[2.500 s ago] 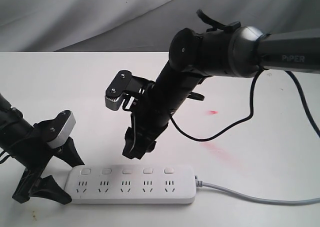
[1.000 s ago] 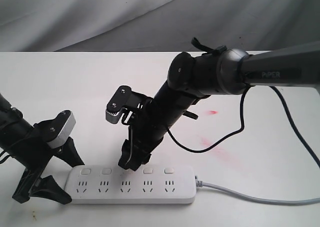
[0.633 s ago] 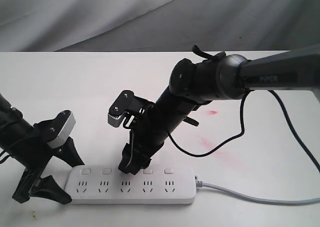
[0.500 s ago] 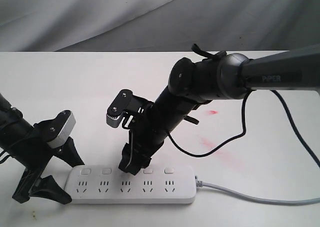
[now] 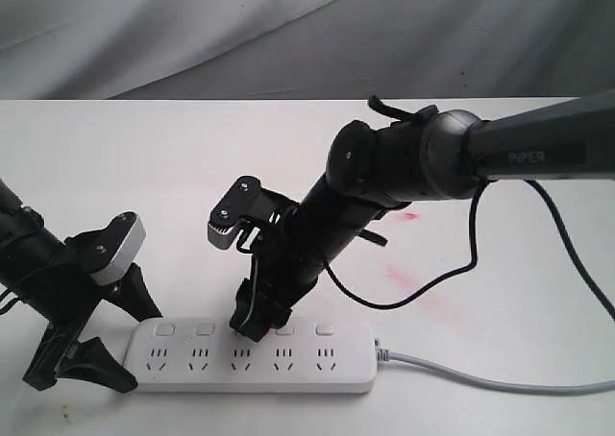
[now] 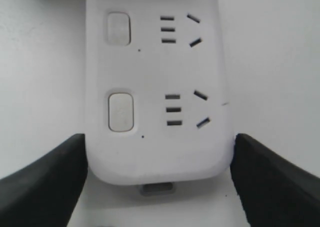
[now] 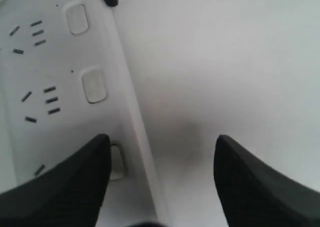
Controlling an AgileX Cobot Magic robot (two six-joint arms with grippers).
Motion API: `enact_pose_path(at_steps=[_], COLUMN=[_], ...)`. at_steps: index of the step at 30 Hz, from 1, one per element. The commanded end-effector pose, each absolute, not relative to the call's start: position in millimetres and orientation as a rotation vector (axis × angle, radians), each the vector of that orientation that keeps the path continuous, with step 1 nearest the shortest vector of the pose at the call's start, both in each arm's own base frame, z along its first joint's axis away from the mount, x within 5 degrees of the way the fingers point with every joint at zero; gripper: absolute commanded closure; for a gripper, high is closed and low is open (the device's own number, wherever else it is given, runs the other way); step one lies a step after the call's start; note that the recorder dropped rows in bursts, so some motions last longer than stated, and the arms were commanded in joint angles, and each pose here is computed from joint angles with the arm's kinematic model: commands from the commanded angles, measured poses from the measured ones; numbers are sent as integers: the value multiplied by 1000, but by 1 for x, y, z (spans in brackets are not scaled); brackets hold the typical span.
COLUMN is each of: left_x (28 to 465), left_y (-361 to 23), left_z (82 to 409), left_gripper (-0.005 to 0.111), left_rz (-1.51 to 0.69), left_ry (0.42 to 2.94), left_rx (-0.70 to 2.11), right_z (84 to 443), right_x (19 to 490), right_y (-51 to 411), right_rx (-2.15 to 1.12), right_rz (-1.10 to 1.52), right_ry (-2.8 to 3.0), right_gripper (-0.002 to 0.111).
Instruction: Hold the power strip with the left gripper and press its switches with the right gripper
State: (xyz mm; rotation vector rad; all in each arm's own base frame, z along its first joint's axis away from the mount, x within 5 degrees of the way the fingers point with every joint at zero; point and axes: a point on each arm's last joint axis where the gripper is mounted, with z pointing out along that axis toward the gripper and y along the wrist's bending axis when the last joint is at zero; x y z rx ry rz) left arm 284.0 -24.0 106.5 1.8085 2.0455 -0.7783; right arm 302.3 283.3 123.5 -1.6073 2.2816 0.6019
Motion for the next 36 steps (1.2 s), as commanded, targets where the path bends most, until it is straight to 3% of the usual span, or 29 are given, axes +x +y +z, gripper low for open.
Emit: enact_pose_path(at_steps=[1,8,20,36], left_x=[282,281,285,285], left_y=[-26,-27,-25,-25], left_z=[106,106,104,105], left_gripper=[45,45,45,45], left_rz=[-799,-807,-738,-747], left_ry=[2036,2034,2050,2048], left_rx=[1818,1819,1814,1815], right_z=[145,175,145,140], right_x=[302,304,293,294], right_y=[280,266,247,249], right_rx=[-1629,-1614,-1603,-1588], right_rz=[522,525,518,541], right_ry=[2198,2172,2252,2221], right_gripper=[53,53,53,53])
